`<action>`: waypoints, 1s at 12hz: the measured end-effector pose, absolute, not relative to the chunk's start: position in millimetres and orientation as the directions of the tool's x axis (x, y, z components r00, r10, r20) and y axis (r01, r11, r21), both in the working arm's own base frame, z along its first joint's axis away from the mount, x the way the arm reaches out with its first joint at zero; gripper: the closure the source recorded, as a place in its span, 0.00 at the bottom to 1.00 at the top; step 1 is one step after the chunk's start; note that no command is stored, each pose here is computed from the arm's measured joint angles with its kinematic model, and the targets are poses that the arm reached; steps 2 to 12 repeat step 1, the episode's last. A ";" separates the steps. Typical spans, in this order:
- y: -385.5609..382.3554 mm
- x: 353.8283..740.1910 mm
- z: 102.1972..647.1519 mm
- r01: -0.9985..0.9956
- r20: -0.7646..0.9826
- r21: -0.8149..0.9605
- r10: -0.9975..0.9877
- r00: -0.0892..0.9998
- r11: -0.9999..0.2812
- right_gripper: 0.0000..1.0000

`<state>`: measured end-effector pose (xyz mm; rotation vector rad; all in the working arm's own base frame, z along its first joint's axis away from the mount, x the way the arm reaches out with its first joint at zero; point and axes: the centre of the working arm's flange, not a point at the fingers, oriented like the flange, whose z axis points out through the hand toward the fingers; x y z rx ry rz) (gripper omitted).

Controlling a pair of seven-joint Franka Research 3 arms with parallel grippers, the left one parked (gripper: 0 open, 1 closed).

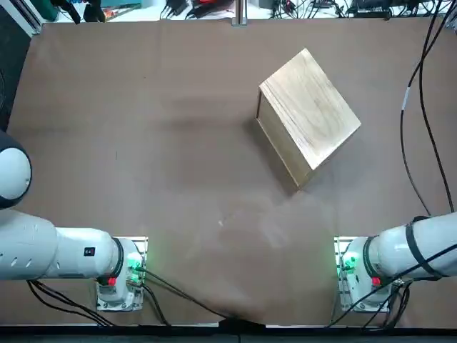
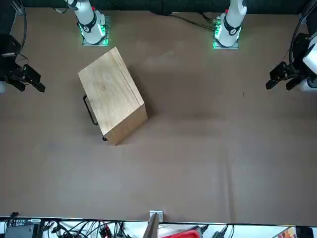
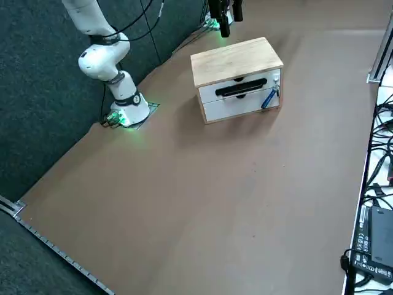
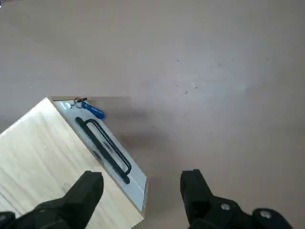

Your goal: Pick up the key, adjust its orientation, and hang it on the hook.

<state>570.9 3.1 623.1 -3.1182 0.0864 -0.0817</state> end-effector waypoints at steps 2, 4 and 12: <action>3.1 570.9 623.1 -0.055 0.052 -0.023 -0.056 0.997 -0.998 0.00; 3.1 570.9 623.1 -0.055 0.052 -0.023 -0.056 0.997 -0.998 0.00; 3.1 570.9 623.1 -0.055 0.052 -0.023 -0.056 0.997 -0.998 0.00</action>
